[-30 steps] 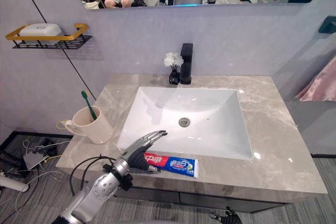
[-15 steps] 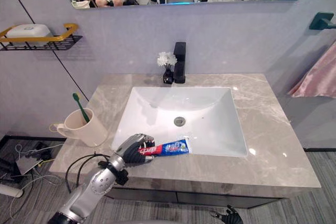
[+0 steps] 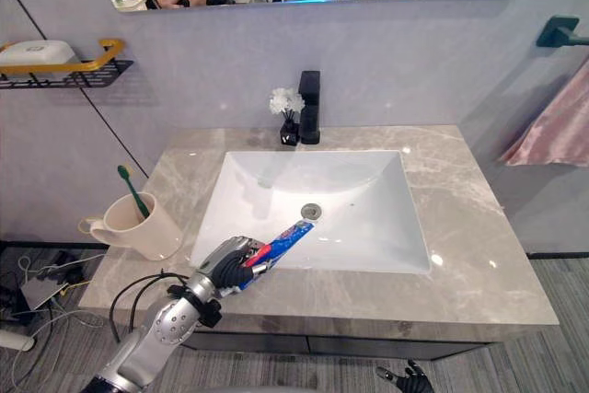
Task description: Organize washtable
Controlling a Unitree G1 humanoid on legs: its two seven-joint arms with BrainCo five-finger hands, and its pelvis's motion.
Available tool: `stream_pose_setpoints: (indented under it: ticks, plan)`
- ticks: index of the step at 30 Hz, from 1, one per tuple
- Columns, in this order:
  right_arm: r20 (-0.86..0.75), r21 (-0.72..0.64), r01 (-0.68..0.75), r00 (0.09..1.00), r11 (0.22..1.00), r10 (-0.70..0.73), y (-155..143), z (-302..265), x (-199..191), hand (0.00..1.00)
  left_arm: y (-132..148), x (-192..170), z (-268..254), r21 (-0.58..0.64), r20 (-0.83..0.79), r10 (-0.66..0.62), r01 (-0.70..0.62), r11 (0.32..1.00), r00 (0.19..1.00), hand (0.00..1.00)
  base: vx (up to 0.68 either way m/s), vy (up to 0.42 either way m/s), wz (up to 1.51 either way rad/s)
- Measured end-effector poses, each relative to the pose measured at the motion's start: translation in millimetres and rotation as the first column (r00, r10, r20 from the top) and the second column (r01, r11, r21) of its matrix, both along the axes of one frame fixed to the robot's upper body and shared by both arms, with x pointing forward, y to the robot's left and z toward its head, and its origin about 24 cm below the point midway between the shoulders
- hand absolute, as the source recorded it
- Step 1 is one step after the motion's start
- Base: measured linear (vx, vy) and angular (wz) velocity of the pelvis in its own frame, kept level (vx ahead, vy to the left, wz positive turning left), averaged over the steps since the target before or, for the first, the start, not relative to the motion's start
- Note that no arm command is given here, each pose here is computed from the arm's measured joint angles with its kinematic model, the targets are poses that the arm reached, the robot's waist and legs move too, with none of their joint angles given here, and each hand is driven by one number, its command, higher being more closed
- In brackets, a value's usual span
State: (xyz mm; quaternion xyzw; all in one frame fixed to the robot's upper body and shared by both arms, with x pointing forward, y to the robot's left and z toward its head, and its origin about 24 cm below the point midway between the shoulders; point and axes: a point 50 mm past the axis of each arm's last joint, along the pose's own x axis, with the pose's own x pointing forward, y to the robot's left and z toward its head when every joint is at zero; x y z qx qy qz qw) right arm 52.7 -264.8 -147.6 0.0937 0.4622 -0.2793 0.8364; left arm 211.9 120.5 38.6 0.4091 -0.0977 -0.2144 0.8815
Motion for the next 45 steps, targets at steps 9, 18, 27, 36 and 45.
stream_pose_setpoints:
  ticks: [9,18,27,36,45]
  plan:
    - [0.328,-0.252,0.148,0.943,0.956,-0.059,-47.1,66.2,33.1,0.0,-10.3,3.7,55.2,-0.208,0.22,0.08,-0.033,0.978,0.972,1.0,-0.01,0.003,-0.28]
    - [0.602,-0.498,0.262,0.79,0.826,0.113,-70.0,169.6,58.2,0.0,-5.3,7.1,78.1,-0.276,0.305,0.152,-0.065,0.959,0.94,1.0,-0.01,-0.041,-0.11]
    - [0.69,-0.609,0.247,0.634,0.754,0.349,-64.1,233.9,71.7,0.0,2.4,7.6,84.5,-0.261,0.316,0.159,-0.075,0.962,0.935,1.0,-0.01,-0.011,-0.16]
    - [0.874,-0.479,-0.017,0.081,0.878,0.478,4.3,281.3,140.1,0.0,6.2,5.8,95.4,-0.32,0.341,0.168,-0.053,0.946,0.925,1.0,0.0,0.01,0.19]
    - [0.939,-0.343,-0.271,-0.116,0.899,0.324,55.6,287.4,165.8,0.0,-4.8,4.4,97.6,-0.347,0.347,0.119,0.01,0.938,0.93,1.0,-0.01,0.024,0.19]
